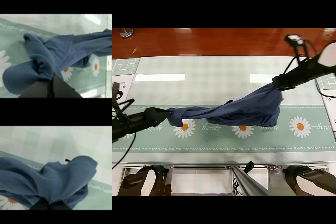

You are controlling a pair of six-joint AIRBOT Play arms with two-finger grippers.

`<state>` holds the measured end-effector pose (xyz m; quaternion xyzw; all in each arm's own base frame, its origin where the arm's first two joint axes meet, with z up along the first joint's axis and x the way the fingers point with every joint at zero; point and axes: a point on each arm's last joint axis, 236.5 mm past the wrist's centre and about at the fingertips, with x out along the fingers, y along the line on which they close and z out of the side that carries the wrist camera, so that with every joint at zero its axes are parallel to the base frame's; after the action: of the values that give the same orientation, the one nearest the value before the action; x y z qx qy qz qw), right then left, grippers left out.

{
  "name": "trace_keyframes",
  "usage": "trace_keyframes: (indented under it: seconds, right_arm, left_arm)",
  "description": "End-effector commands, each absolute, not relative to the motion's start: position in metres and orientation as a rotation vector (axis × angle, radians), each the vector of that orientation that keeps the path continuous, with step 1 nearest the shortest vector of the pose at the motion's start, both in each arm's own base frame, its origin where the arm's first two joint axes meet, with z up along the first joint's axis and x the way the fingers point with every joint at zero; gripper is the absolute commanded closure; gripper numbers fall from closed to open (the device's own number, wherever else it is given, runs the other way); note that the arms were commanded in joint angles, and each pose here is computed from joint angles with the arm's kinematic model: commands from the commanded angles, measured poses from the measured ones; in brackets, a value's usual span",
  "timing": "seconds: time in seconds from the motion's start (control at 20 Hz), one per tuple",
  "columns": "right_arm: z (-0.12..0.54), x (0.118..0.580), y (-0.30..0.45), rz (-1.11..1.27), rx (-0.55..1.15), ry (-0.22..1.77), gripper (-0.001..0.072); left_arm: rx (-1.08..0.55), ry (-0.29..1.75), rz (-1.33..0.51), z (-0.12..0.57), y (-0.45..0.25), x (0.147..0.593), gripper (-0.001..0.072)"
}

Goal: Fold the shirts.

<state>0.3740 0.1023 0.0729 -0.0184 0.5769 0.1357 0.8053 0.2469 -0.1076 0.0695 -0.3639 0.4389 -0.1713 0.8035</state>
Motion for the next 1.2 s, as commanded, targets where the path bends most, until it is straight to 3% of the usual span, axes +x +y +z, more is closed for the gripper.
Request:
trace_keyframes:
  seconds: [0.0,0.4,0.6,0.65,0.7,0.75,0.95,1.15]
  right_arm:
    - [0.035,0.392,0.114,0.302,0.005,1.277,0.0688]
    - [0.024,0.412,0.128,0.308,0.078,1.239,0.0688]
    - [0.024,0.41,0.131,0.317,0.091,1.247,0.0688]
    - [0.025,0.409,0.133,0.324,0.102,1.247,0.0688]
    - [0.025,0.409,0.135,0.328,0.109,1.247,0.0689]
    - [0.026,0.408,0.137,0.334,0.117,1.25,0.0688]
    - [0.024,0.403,0.136,0.338,0.113,1.274,0.0688]
    - [0.023,0.401,0.136,0.341,0.107,1.279,0.0688]
  left_arm:
    - [-0.844,0.924,-0.242,0.026,-0.09,0.26,0.0685]
    - [-0.938,1.077,-0.173,-0.034,-0.086,0.265,0.0685]
    - [-1.012,0.982,-0.246,-0.006,-0.094,0.29,0.0678]
    - [-1.009,0.954,-0.26,0.004,-0.093,0.297,0.0584]
    - [-0.995,0.928,-0.271,0.016,-0.092,0.304,0.0386]
    - [-0.982,0.906,-0.282,0.026,-0.09,0.31,0.0258]
    - [-0.906,0.88,-0.298,0.056,-0.07,0.316,0.0245]
    - [-0.789,1.084,-0.222,0.023,-0.038,0.272,0.0245]
